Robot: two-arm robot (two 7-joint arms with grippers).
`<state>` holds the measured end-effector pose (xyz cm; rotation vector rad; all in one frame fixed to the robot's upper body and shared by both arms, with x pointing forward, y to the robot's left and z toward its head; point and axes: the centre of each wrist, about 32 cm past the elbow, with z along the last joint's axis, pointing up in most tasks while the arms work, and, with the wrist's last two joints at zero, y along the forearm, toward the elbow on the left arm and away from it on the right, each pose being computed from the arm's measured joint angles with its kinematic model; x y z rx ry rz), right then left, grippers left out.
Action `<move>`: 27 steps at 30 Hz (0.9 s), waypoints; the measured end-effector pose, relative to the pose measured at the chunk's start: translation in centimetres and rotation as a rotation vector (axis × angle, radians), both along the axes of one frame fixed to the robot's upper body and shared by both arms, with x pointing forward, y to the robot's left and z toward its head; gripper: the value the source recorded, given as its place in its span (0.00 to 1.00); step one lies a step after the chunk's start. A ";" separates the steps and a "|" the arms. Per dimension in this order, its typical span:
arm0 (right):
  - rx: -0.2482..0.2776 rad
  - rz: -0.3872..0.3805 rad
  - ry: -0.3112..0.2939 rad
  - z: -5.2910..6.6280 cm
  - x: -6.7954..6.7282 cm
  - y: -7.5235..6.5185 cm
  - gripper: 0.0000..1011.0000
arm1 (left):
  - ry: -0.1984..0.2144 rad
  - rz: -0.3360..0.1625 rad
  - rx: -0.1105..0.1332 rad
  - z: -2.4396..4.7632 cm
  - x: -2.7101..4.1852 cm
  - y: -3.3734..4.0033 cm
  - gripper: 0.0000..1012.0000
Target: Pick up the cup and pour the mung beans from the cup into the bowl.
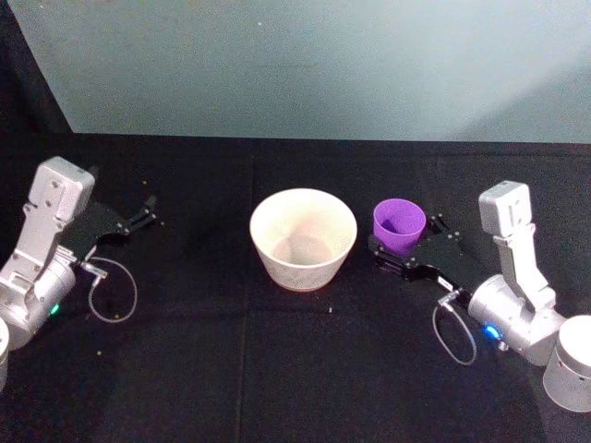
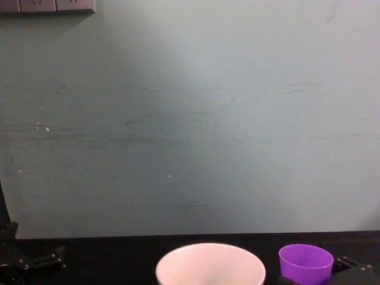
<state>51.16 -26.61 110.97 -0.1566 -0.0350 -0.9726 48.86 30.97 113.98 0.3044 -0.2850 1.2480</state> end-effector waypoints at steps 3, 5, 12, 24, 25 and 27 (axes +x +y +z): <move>0.004 0.004 0.005 -0.1 0.3 0.2 0.99 | 0.000 0.000 0.000 0.00 0.00 0.00 0.99; 0.013 0.007 0.009 -0.1 0.5 0.3 0.99 | 0.000 0.000 0.000 0.00 0.00 0.00 0.99; 0.007 0.014 0.014 -0.1 0.8 0.4 0.90 | 0.000 0.000 0.000 0.00 0.00 0.00 0.99; -0.011 0.009 -0.008 0.6 0.6 0.4 0.72 | 0.000 0.000 0.000 0.00 0.00 0.00 0.99; -0.011 0.007 -0.015 0.8 0.5 0.3 0.71 | 0.000 0.000 0.000 0.00 0.00 0.00 0.99; -0.010 0.006 -0.022 1.2 0.4 0.3 0.71 | 0.000 0.000 0.000 0.00 0.00 0.00 0.99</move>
